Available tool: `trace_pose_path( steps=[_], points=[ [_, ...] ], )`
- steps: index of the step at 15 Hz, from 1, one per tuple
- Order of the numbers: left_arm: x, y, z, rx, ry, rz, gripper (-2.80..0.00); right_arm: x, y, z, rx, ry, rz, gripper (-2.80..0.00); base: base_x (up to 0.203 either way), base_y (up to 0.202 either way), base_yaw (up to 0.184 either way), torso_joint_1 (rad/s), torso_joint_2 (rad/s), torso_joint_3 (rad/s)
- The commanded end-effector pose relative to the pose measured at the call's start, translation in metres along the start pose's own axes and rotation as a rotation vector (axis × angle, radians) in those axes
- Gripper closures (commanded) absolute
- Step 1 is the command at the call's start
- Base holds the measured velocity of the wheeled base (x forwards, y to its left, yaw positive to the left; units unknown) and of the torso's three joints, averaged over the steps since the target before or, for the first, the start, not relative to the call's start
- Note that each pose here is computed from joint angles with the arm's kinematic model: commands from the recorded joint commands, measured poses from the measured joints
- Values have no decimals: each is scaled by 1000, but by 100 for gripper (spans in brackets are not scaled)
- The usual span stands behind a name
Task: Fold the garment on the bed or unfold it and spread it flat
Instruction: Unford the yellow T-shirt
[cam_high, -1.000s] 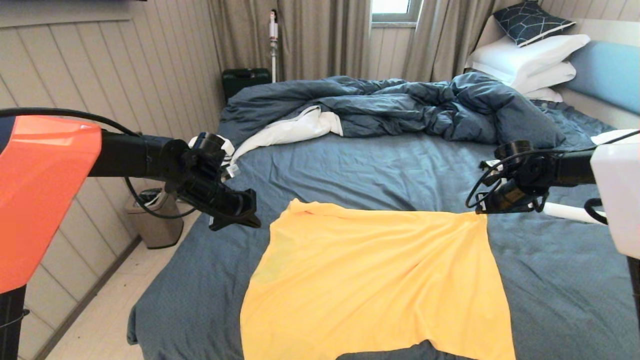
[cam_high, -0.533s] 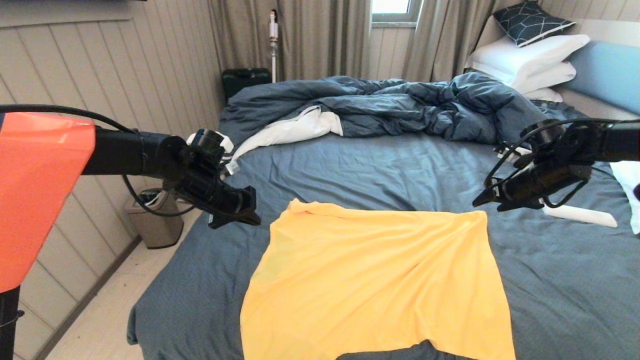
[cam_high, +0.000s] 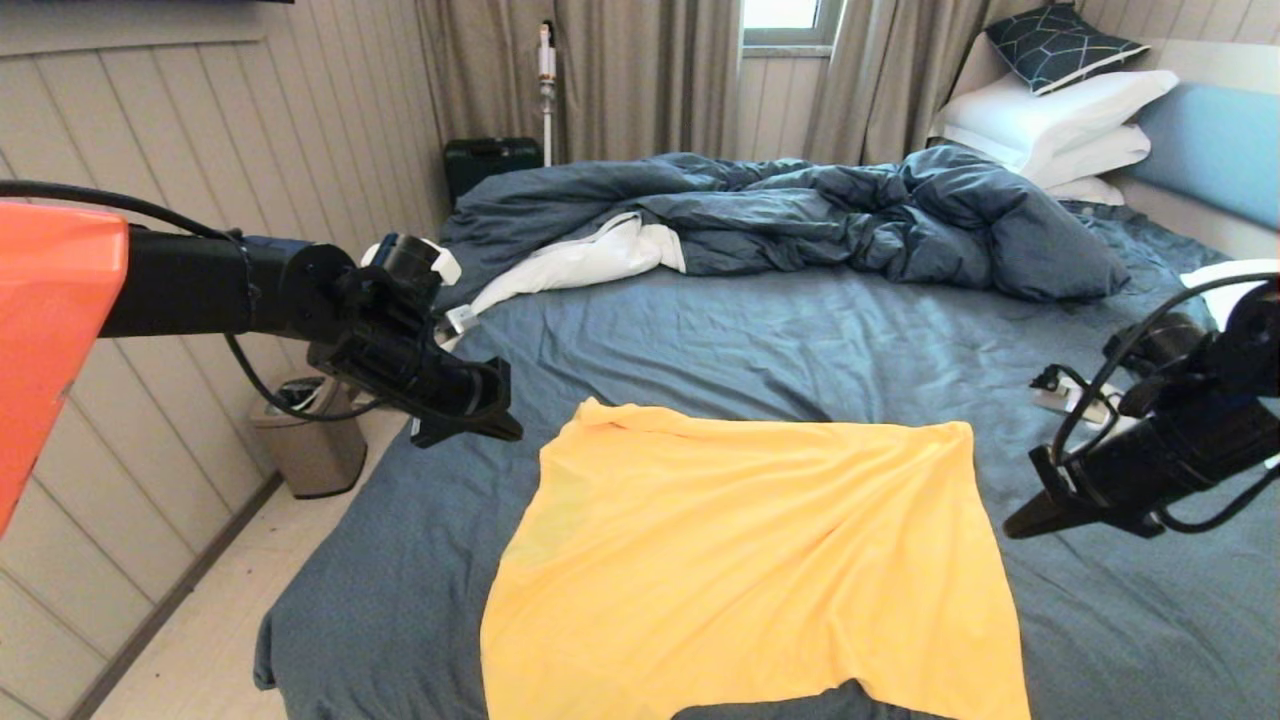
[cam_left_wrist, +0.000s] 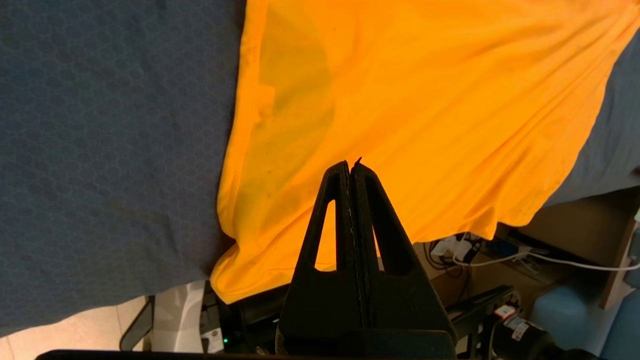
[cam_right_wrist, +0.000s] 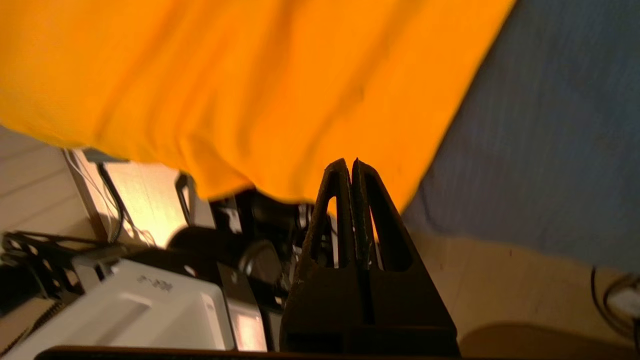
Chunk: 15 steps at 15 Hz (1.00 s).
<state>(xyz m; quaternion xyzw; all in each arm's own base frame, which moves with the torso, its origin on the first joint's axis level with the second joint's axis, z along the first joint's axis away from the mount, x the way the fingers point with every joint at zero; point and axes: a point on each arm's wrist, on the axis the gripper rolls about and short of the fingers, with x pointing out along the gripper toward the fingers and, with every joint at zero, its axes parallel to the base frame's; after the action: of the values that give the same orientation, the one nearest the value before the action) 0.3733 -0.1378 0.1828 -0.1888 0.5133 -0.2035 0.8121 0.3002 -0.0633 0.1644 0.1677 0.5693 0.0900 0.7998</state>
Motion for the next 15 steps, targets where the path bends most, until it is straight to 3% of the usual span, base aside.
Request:
trace_pose_path(
  steps=[1,6,7,10,15],
  points=[
    [-2,-1,0,-2,-2,-3,0,1,3,-30,8,42,-17,0,0,0,0,0,0,0],
    [4,0,-1,-4,13,1,0,19,-1,-88,-25,58,-126,0,0,0,0,0,0,0],
    [4,0,-1,-4,14,1,0,21,-1,-97,-42,50,-147,-280,0,0,0,0,0,0],
    [6,1,-1,-5,15,2,0,31,-4,-108,-131,40,-227,-280,0,0,0,0,0,0],
    [7,2,-1,-6,17,2,0,50,-7,-104,-149,76,-224,-280,0,0,0,0,0,0]
  ],
)
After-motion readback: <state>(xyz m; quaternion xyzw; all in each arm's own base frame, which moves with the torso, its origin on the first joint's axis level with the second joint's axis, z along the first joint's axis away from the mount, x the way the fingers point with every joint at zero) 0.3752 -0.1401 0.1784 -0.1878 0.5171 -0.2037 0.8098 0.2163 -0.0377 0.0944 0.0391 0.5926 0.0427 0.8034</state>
